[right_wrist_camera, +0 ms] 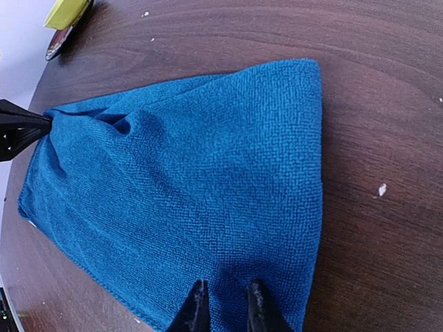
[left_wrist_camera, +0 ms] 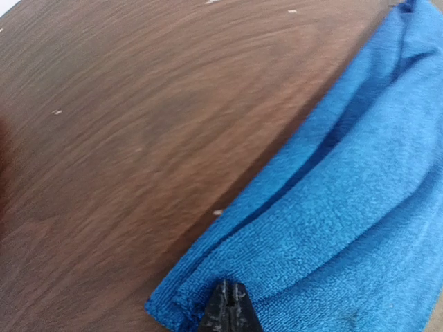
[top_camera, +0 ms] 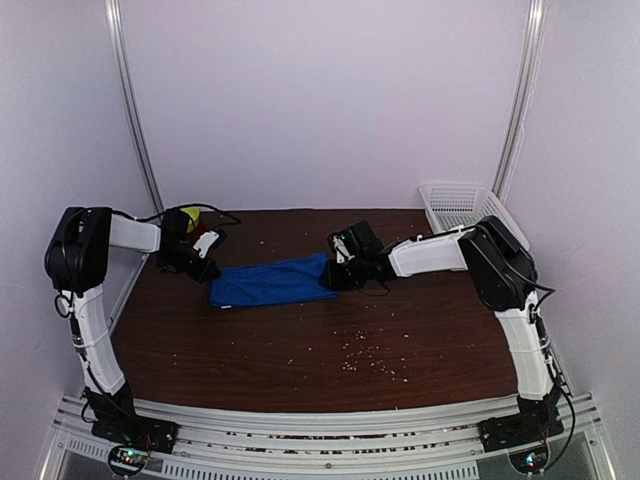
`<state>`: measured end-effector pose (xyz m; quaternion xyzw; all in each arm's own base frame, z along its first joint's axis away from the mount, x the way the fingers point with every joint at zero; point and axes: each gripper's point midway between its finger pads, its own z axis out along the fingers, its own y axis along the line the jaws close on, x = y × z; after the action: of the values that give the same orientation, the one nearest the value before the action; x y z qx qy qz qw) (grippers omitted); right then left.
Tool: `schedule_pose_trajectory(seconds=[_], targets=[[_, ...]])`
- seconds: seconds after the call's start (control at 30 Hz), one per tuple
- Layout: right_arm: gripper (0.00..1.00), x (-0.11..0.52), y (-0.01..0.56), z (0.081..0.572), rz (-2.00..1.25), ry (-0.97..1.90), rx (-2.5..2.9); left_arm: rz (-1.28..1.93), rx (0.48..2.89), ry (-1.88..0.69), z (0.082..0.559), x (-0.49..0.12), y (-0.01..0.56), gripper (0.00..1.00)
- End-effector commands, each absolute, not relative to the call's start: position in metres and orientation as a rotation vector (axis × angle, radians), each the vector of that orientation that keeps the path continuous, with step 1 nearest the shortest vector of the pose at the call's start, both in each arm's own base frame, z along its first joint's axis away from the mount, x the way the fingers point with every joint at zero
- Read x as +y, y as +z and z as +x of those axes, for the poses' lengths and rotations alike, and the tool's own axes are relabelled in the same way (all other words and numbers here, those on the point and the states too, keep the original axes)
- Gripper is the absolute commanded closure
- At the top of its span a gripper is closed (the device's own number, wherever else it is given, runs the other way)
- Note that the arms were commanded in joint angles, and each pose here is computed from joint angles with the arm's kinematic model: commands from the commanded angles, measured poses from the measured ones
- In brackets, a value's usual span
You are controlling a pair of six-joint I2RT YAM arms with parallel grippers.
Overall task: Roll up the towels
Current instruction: Smooth out the towel at the center of the board.
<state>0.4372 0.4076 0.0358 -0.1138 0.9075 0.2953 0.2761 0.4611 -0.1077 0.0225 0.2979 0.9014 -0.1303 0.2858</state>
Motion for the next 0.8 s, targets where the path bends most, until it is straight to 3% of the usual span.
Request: schedule_pose_trajectory(seconds=[0.0, 0.17, 0.3, 0.33, 0.47, 0.5, 0.6, 0.77], targets=[[0.8, 0.382, 0.001, 0.428, -0.275, 0.626, 2.539, 0.669, 2.468, -0.112, 0.474, -0.075, 0.006, 1.0], [0.8, 0.378, 0.003, 0.426, -0.303, 0.583, 2.538, 0.651, 2.486, -0.069, 0.474, -0.069, 0.001, 1.0], [0.78, 0.41, 0.048, 0.426, -0.398, 0.728, 2.441, 0.703, 2.443, -0.155, 0.474, -0.082, 0.013, 1.0], [0.77, 0.416, 0.061, 0.429, -0.407, 0.741, 2.416, 0.71, 2.428, -0.169, 0.476, -0.085, 0.019, 0.97], [0.75, 0.427, 0.102, 0.452, -0.388, 0.74, 2.335, 0.742, 2.374, -0.204, 0.48, -0.092, 0.042, 0.62], [0.75, 0.428, 0.106, 0.458, -0.379, 0.728, 2.328, 0.748, 2.362, -0.207, 0.481, -0.093, 0.047, 0.57], [0.75, 0.431, 0.111, 0.474, -0.357, 0.718, 2.314, 0.763, 2.318, -0.213, 0.484, -0.097, 0.066, 0.49], [0.75, 0.441, 0.108, 0.486, -0.347, 0.746, 2.297, 0.78, 2.284, -0.21, 0.486, -0.099, 0.081, 0.48]])
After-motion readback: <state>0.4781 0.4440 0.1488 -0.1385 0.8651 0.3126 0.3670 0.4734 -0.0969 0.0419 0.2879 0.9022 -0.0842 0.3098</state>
